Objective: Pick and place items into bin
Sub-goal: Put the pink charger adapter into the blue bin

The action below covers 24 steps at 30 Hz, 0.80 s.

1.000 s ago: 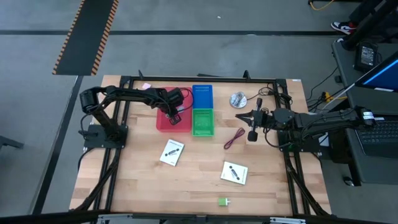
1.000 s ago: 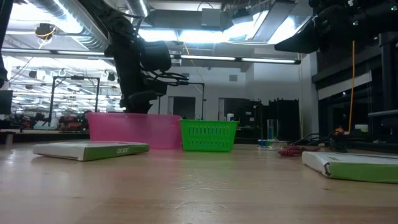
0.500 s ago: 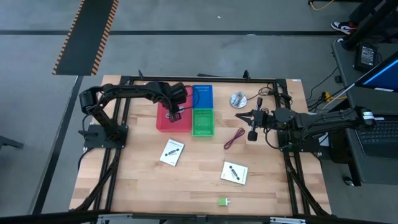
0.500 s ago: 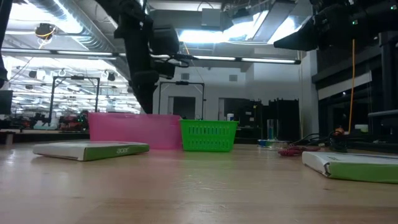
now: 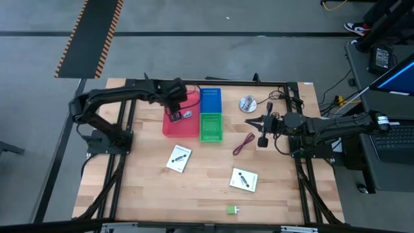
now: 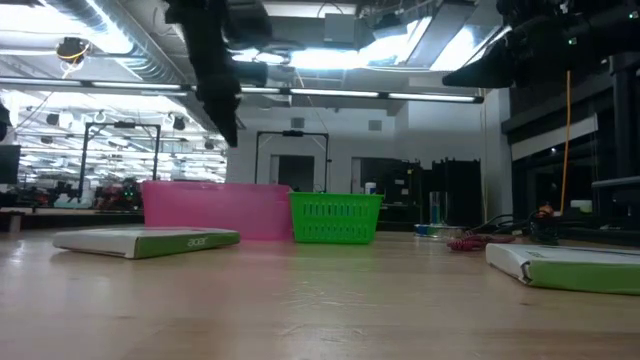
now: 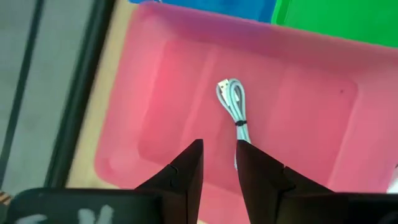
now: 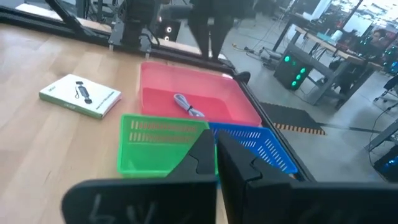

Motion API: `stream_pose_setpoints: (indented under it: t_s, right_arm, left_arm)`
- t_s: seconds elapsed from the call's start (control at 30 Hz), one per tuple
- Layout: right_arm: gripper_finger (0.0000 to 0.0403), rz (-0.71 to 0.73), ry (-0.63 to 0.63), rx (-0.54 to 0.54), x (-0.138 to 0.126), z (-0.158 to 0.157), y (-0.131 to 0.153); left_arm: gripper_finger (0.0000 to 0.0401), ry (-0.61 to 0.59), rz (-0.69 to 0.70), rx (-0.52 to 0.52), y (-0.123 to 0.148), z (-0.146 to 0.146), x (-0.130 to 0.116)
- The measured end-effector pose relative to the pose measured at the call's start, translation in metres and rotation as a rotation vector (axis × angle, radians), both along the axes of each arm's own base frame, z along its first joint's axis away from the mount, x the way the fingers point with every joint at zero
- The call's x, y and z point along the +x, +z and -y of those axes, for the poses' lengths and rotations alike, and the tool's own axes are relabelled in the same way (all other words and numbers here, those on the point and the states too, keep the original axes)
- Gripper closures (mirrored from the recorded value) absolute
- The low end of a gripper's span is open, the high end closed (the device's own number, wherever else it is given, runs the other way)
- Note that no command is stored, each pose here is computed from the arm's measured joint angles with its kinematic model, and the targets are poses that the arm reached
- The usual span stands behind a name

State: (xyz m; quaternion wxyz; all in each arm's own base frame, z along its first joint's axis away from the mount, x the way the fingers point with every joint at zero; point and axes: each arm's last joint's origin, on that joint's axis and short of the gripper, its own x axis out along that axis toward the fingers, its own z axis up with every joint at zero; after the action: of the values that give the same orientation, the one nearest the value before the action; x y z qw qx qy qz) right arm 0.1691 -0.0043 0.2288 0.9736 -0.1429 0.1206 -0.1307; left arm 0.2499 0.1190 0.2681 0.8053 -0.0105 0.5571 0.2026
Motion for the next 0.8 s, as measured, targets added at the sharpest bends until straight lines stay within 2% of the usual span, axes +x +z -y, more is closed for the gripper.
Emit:
stream_pose_setpoints:
  t_s: [0.13,0.4,0.63,0.8]
  right_arm:
    - [0.0402,-0.019,-0.010,0.041,-0.001,0.000,-0.003]
    - [0.0402,-0.018,-0.014,0.058,-0.001,0.000,-0.003]
    - [0.0402,0.006,-0.008,0.037,0.000,0.000,-0.001]
    - [0.0402,0.018,-0.004,0.019,0.000,0.000,0.001]
  left_arm:
    - [0.0310,0.043,0.044,0.017,0.000,0.002,-0.021]
    - [0.0296,0.251,0.066,0.116,-0.001,0.009,-0.062]
    - [0.0245,0.298,0.096,0.117,0.005,0.014,-0.070]
    - [0.0198,0.331,0.031,0.171,0.003,0.012,-0.072]
